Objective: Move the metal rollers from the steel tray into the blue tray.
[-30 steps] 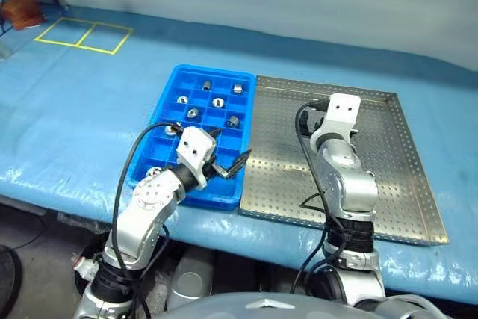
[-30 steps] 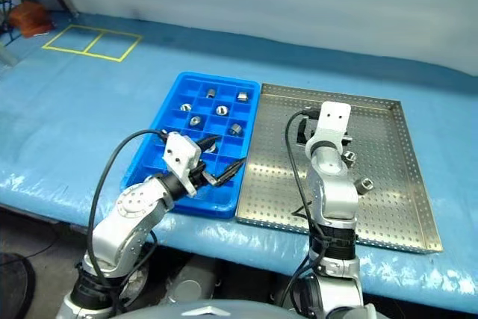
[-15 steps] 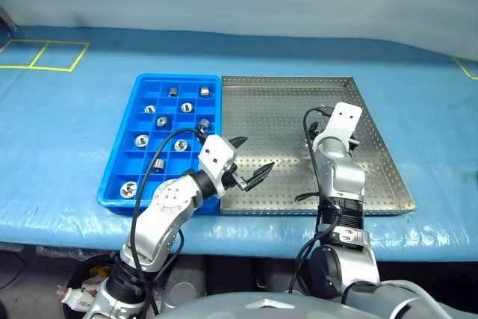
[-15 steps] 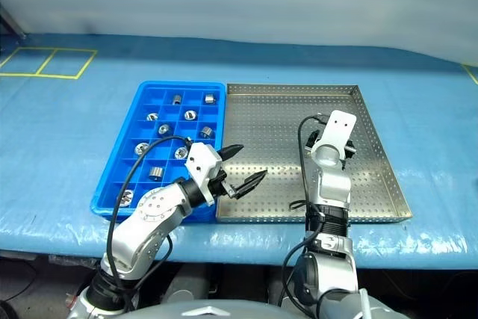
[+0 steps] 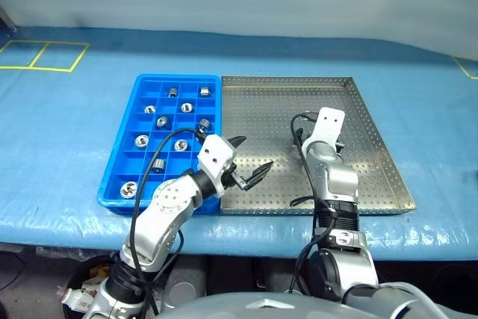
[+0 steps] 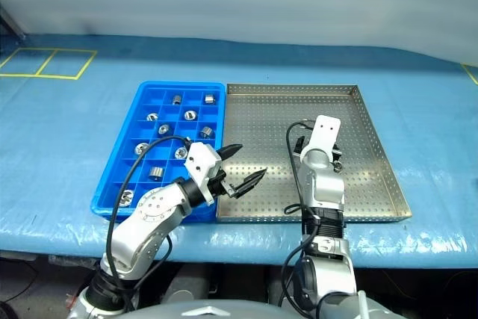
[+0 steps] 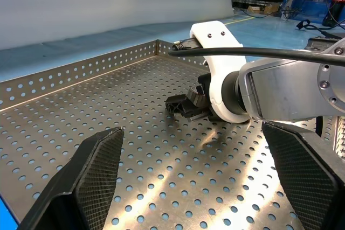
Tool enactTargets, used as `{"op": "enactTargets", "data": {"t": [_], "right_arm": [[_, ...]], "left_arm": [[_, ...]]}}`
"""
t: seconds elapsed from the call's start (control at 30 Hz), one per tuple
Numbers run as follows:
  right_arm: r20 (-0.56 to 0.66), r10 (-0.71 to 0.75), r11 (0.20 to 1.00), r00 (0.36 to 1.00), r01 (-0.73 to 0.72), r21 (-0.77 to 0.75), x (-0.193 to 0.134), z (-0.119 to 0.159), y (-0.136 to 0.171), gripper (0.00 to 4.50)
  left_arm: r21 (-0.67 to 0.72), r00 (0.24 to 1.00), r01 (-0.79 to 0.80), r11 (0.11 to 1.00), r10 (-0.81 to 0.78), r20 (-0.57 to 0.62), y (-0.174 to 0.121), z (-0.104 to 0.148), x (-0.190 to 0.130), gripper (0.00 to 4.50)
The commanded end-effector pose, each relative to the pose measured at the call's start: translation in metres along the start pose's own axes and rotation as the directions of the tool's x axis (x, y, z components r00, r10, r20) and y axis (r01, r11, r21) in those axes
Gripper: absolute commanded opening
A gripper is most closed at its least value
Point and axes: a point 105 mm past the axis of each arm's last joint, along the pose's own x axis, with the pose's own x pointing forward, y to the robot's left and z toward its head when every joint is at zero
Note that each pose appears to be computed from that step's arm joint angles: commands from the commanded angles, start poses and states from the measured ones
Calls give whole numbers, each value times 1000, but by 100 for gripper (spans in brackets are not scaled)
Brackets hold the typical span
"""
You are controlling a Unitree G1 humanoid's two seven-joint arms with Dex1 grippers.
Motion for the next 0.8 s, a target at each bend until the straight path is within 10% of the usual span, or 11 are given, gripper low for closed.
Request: {"op": "enactTargets", "data": {"t": [0.03, 0.8], "right_arm": [[45, 15, 1000, 999, -15, -8, -7, 11, 1, 446], [17, -104, 990, 994, 102, 95, 1, 18, -26, 372]], "left_arm": [[12, 1000, 5, 1000, -5, 27, -2, 8, 0, 450], [11, 999, -24, 1000, 23, 28, 2, 7, -2, 450]]}}
